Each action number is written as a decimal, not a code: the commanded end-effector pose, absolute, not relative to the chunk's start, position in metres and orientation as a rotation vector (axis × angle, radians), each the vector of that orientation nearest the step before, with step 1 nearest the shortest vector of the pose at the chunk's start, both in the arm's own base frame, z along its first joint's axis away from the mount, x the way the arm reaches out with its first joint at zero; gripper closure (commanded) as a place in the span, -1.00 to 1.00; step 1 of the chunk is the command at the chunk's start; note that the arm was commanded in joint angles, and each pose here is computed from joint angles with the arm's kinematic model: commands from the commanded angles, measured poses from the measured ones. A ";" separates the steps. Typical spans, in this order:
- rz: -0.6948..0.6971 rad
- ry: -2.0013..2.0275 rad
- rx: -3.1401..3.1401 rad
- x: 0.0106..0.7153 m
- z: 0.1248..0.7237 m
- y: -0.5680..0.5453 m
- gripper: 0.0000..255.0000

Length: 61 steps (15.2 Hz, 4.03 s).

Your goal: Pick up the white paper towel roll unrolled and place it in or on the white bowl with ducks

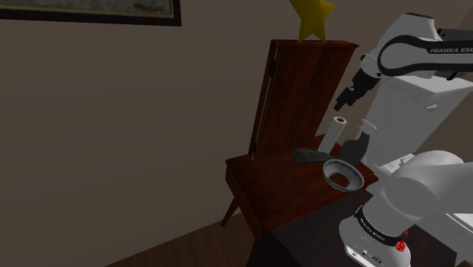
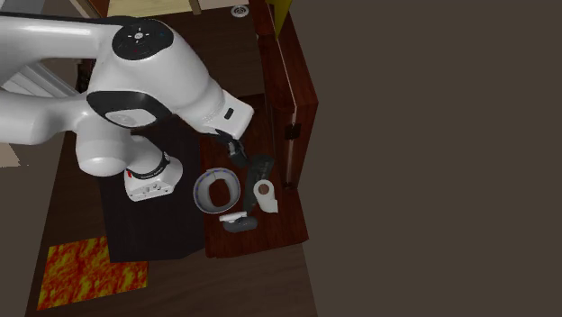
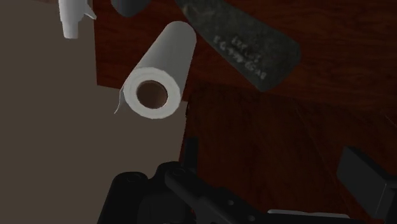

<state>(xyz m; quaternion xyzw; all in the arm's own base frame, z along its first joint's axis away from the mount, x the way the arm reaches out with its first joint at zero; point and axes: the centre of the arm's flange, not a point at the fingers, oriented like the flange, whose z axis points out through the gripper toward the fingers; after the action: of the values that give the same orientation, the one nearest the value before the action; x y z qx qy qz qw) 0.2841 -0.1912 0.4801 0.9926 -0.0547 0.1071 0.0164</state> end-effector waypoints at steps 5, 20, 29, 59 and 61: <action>0.322 -0.173 3.100 0.273 0.428 -0.256 -1.00; 0.315 -0.176 3.108 0.275 0.360 -0.291 -1.00; 0.315 -0.176 3.108 0.275 0.360 -0.291 1.00; 0.315 -0.176 3.108 0.255 0.493 -0.277 1.00; 0.315 -0.176 3.108 0.236 0.505 -0.263 1.00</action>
<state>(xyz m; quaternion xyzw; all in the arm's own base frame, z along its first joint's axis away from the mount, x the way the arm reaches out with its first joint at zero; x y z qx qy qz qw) 0.2450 -0.2702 0.4980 0.9932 -0.0560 0.1015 0.0059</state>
